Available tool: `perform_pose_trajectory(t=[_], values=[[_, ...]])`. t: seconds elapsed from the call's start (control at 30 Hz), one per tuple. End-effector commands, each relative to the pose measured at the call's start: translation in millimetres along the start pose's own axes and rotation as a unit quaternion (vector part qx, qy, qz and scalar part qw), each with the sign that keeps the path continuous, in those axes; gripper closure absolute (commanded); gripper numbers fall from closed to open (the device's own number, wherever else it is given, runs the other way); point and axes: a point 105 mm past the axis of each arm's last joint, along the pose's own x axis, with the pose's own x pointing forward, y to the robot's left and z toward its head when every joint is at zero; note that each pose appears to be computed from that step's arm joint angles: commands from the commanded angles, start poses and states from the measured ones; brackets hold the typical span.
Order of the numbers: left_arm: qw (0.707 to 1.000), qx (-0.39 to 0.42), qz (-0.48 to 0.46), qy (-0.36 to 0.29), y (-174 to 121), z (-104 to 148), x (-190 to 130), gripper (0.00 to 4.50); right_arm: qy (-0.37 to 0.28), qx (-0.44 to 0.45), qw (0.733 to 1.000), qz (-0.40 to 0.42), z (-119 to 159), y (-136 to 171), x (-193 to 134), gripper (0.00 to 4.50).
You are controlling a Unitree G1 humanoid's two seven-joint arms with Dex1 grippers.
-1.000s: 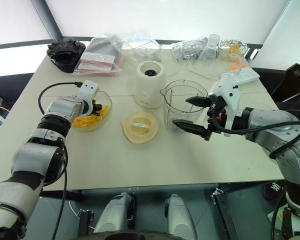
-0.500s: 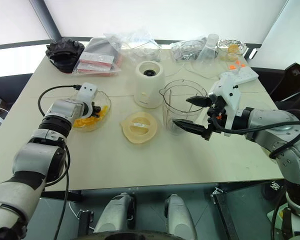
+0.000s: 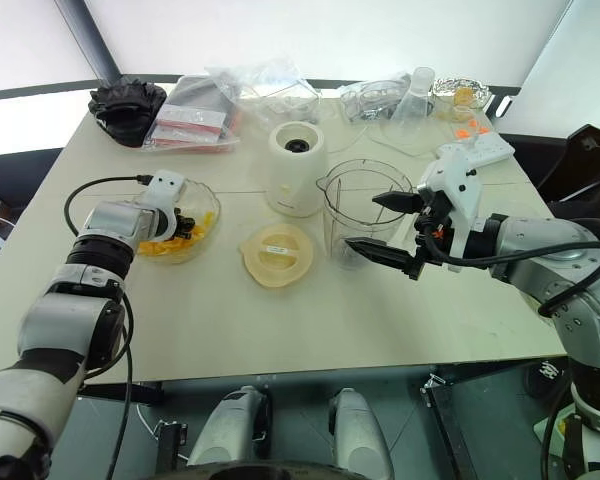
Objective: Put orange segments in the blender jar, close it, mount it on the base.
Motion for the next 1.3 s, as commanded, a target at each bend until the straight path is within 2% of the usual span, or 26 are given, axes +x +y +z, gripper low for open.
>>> perform_pose_trajectory(t=[0.03,0.53,0.57,0.6,0.7,0.77,0.8,0.87,0.9,1.3], values=[[0.999,0.012,0.009,-0.028,10.5,14.5,-8.4,2.84,-0.02,-0.024,1.0,0.0,11.9,0.7,-0.4,0.0],[0.998,0.036,-0.024,-0.034,9.9,26.2,-20.0,2.84,-0.022,-0.025,0.999,0.003,11.7,0.3,1.5,0.0],[0.998,0.039,-0.025,-0.033,9.6,25.3,-20.1,2.33,-0.022,-0.025,0.999,0.003,11.5,0.6,1.7,0.0],[0.999,0.036,-0.026,-0.03,9.1,24.2,-20.1,2.04,-0.022,-0.025,0.999,0.003,11.5,0.7,1.8,0.0],[0.999,0.03,-0.035,-0.023,5.8,21.5,-20.1,2.04,-0.023,-0.026,0.999,0.003,11.9,0.1,2.4,0.0],[0.999,0.032,-0.037,-0.02,4.0,20.2,-20.3,1.62,-0.024,-0.026,0.999,0.002,12.0,0.0,2.6,0.0],[0.999,0.033,-0.036,-0.018,3.8,19.5,-20.2,1.33,-0.024,-0.026,0.999,0.002,12.2,-0.1,2.6,0.0],[0.999,0.037,-0.033,-0.017,3.9,18.8,-20.0,0.32,-0.024,-0.026,0.999,0.002,12.3,-0.1,2.7,0.0],[0.999,0.036,-0.033,-0.017,3.4,18.2,-19.8,0.06,-0.024,-0.027,0.999,0.002,12.3,-0.2,2.7,0.0],[0.998,0.013,-0.05,0.019,-7.5,-6.8,-5.0,0.06,-0.024,-0.028,0.999,0.003,13.0,-0.1,4.3,0.0]])
